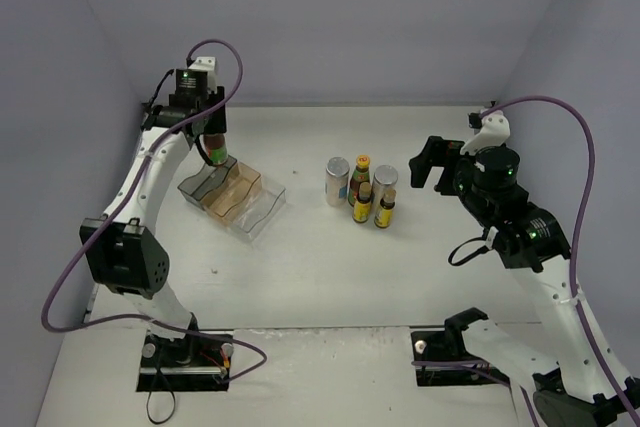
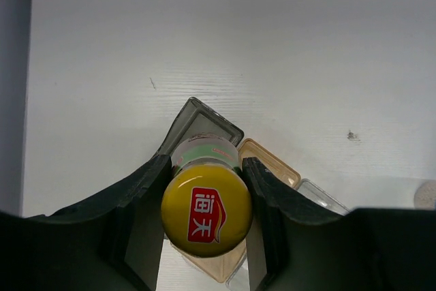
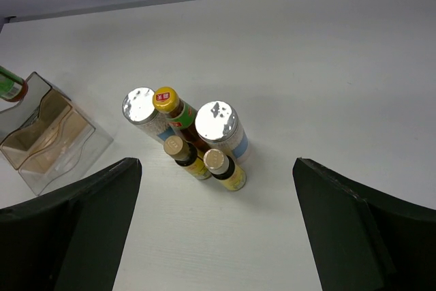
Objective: Organize the condiment bottles
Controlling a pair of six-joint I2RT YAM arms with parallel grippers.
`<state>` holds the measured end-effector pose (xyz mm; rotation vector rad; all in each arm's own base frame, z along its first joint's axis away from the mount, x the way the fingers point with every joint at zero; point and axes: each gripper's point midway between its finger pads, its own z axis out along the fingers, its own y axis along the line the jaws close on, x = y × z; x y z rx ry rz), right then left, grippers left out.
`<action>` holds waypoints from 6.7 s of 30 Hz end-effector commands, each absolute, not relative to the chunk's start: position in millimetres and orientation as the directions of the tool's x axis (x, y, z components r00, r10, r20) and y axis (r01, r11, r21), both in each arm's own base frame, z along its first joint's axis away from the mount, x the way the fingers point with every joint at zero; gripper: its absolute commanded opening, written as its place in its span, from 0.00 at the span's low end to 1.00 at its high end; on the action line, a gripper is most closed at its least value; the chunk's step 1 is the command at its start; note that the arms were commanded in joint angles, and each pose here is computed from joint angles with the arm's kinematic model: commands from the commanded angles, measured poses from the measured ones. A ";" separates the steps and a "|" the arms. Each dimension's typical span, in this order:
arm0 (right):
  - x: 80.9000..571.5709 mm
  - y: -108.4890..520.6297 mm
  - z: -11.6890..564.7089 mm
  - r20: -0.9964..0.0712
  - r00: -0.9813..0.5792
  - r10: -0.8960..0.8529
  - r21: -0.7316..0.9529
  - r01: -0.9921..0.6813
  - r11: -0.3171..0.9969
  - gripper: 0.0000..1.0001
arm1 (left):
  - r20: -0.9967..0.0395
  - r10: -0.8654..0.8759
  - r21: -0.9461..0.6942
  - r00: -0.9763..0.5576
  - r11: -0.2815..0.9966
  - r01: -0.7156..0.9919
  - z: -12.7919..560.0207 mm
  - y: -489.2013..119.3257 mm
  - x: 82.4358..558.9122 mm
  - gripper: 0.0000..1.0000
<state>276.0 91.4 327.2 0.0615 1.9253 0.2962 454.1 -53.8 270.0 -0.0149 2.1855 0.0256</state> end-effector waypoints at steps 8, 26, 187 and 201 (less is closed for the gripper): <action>279.2 94.9 352.3 -0.939 -0.283 0.195 0.241 -0.139 0.961 1.00 | -0.920 -0.038 -0.032 -0.390 0.999 -0.022 320.2 -39.4 503.2 0.00; 280.3 93.3 340.8 -0.935 -0.301 0.186 0.232 -0.123 0.965 1.00 | -0.900 -0.091 -0.084 -0.427 0.996 -0.036 257.9 -30.7 513.0 0.00; 249.0 82.6 350.4 -0.945 -0.276 0.177 0.225 -0.151 0.963 1.00 | -0.998 0.064 0.053 -0.009 0.890 0.453 408.8 -336.1 504.9 0.00; 256.5 92.8 350.1 -0.945 -0.282 0.166 0.225 -0.191 0.956 1.00 | -0.976 0.091 0.063 -0.198 0.988 0.141 409.9 -157.3 438.3 0.00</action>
